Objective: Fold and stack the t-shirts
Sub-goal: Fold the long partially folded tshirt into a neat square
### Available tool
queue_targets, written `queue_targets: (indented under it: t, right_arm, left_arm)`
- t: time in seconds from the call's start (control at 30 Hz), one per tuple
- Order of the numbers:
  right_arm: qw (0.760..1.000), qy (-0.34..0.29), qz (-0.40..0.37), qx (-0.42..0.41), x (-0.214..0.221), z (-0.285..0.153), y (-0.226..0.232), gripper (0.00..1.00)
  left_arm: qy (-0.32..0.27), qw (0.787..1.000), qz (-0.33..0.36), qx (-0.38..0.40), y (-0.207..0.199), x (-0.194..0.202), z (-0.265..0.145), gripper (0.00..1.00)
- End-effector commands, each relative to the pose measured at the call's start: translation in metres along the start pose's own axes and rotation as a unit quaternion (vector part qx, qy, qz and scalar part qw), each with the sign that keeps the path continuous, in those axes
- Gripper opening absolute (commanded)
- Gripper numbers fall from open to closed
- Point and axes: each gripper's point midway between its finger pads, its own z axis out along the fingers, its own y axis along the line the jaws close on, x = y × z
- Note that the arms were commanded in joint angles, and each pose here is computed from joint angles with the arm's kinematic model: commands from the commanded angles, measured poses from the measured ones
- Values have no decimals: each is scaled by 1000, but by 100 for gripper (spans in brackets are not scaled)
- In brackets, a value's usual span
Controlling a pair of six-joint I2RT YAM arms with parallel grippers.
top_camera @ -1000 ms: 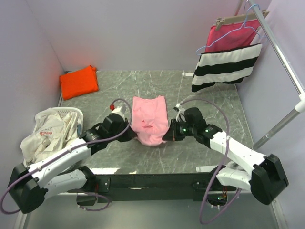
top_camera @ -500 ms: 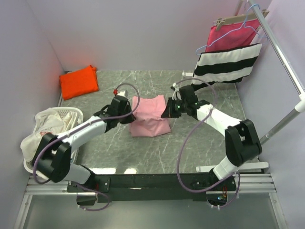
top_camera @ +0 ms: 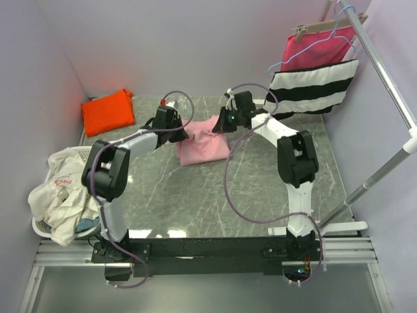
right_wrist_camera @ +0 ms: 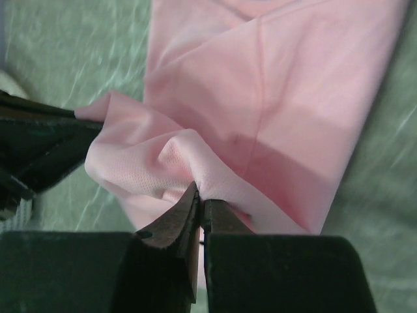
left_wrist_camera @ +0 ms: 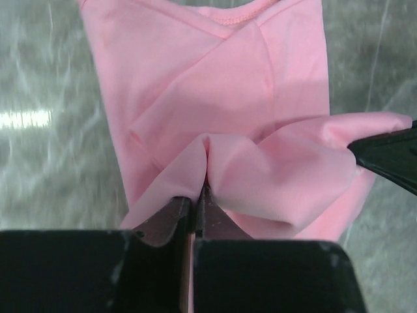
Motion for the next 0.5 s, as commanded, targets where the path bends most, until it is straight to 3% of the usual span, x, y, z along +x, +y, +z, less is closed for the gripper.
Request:
queue_targets:
  t: [0.0,0.03,0.07,0.13,0.17,0.2,0.23,0.27,0.37,0.47]
  right_arm:
    - [998,-43,-6,40,-47,15,-22,5]
    - [997,-54,-5,59,-55,19,-31,8]
    - [995,-67,-11,70,-63,23,-37,16]
    - [990,-97,-15,103,-91,31,-55,20]
    - [988,-112,-18,103,-103,32,-56,43]
    - [985,-135,-21,107,-119,35,-59,53]
    - [981,-153,-21,118,-131,32,-64,55]
    - [977,-169,-30,129,-142,27,-66,57]
    - [964,-229,-63,115,-170,-5,-38,61]
    - [966,-214,-72,128,-154,-14,-38,62]
  left_arm:
    - [-41,998,21,52,-11,-47,28,4]
    - [-57,997,22,54,-11,-60,31,4]
    - [-65,997,18,48,-3,-67,36,6]
    - [-78,996,10,50,3,-81,47,7]
    - [-89,995,4,45,12,-90,50,16]
    - [-100,994,-1,41,19,-97,57,25]
    - [-112,993,-11,39,24,-107,60,39]
    - [-120,992,-23,36,38,-117,60,58]
    - [-146,988,-42,36,53,-140,54,72]
    - [-167,985,-27,22,52,-152,33,91]
